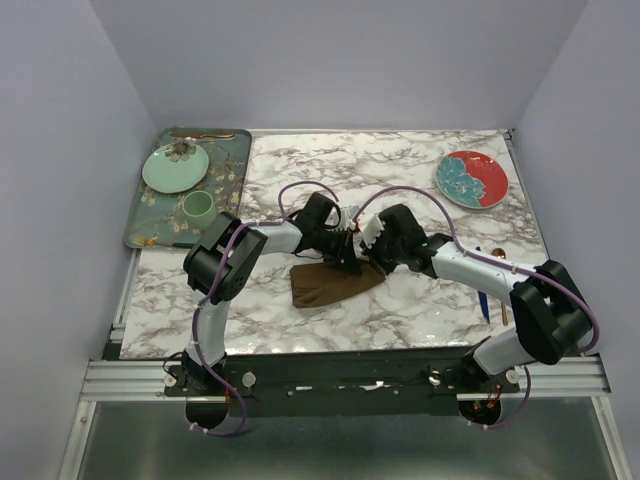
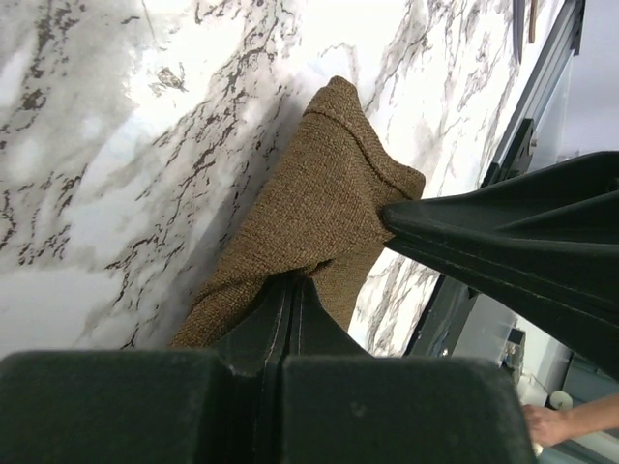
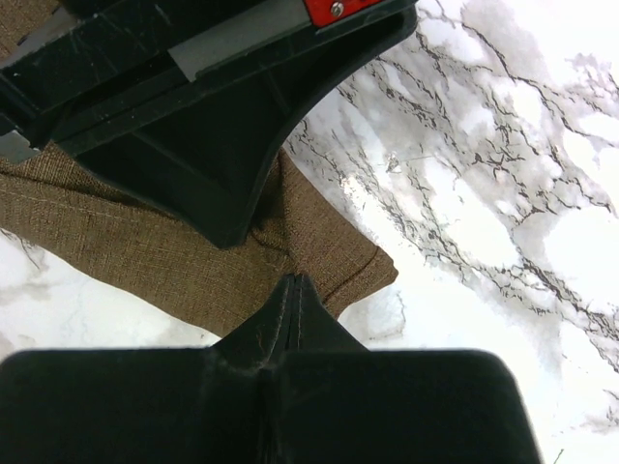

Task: Fold the napkin into a case and place the utensils inside
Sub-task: Stuff the top corner of the smaller-rectangle-folded napkin into the folded napkin.

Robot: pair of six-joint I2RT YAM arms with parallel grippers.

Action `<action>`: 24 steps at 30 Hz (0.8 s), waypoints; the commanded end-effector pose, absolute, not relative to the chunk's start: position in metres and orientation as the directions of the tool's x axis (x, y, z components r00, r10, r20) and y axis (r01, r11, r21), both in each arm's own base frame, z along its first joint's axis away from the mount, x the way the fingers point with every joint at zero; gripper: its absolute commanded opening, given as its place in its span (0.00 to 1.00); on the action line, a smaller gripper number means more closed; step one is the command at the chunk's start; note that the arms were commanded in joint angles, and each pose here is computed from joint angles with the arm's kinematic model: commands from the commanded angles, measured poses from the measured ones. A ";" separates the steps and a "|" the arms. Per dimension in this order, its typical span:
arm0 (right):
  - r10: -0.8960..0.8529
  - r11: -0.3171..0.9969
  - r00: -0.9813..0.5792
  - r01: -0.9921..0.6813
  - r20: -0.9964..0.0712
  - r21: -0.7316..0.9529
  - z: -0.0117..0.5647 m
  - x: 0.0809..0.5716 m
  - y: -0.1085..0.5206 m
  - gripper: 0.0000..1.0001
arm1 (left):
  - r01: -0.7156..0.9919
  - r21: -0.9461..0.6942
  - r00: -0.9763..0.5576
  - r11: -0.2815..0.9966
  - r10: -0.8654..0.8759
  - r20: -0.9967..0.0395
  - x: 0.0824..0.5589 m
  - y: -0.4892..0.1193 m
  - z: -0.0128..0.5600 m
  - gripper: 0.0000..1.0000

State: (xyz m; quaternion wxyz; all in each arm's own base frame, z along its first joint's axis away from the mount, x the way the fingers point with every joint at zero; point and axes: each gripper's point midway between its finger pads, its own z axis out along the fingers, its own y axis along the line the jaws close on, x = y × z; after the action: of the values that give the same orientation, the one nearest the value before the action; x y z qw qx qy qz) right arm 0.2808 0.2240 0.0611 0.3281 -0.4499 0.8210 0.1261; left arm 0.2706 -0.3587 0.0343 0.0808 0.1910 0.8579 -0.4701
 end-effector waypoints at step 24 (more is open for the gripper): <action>-0.685 0.563 -0.389 -0.820 -0.617 -0.108 0.048 0.282 0.220 0.01 | 0.339 -0.795 -0.940 0.503 0.213 -0.266 0.295 -0.362 0.024 0.00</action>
State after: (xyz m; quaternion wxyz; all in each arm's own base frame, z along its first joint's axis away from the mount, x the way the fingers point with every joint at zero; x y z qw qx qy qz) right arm 0.2846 0.2156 0.0464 0.3132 -0.4505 0.8300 0.1000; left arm 0.2863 -0.3734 0.0429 0.0765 0.1683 0.8555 -0.4837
